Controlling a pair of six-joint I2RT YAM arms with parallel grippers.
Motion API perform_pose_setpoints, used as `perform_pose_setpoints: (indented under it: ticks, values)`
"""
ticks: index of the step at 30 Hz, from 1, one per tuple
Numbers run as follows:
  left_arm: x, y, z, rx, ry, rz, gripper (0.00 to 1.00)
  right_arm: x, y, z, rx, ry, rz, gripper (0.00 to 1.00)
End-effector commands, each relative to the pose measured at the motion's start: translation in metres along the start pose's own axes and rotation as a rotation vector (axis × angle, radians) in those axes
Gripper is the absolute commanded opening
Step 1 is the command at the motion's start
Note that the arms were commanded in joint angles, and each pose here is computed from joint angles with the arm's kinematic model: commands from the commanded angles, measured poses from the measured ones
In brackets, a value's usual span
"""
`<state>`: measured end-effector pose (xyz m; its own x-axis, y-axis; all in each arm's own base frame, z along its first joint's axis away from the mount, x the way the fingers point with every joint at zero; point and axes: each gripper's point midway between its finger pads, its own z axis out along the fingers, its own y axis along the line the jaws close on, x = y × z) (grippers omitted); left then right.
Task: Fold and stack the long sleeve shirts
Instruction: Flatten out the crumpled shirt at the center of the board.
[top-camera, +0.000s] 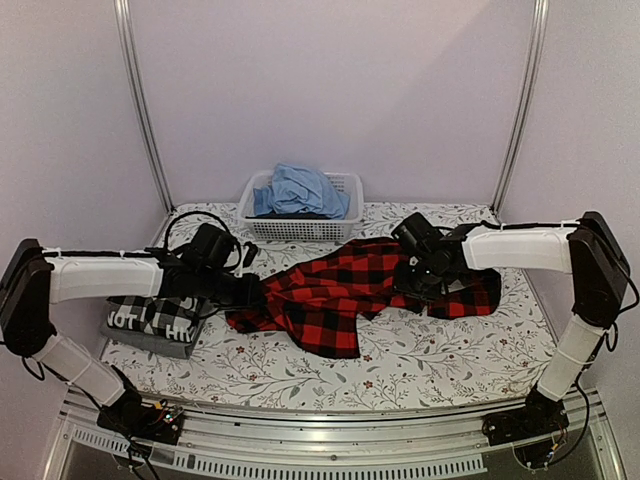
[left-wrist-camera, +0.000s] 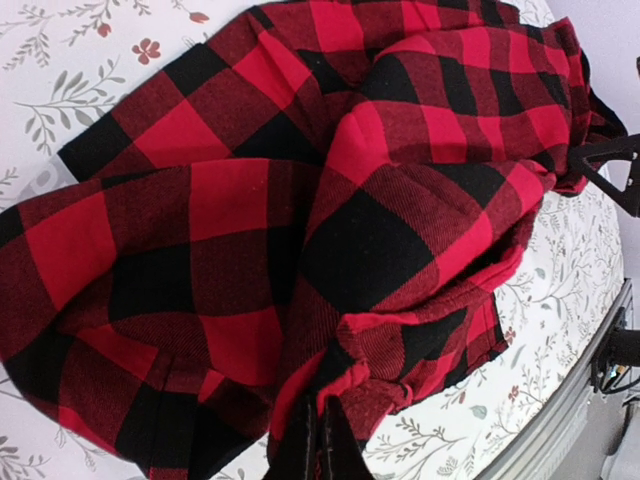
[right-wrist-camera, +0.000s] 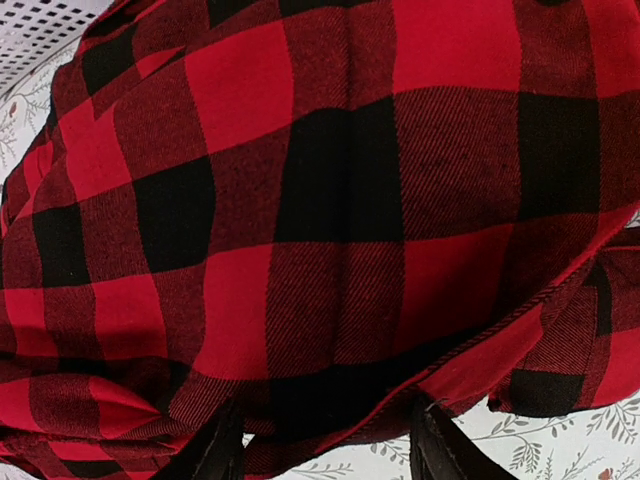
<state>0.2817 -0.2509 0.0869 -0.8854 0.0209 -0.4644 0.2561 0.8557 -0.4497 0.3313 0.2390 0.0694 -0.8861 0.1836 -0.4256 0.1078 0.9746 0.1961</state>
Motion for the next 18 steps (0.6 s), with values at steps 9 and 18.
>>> perform_pose_setpoints:
  ticks: [9, 18]
  values:
    - [-0.001, -0.017, -0.010, 0.080, -0.014, 0.088, 0.00, 0.036, -0.008, 0.002, 0.113, 0.002, 0.170, 0.33]
    - [-0.003, -0.019, -0.012, 0.081, -0.004, 0.074, 0.00, 0.029, -0.022, -0.021, 0.146, -0.036, 0.153, 0.00]
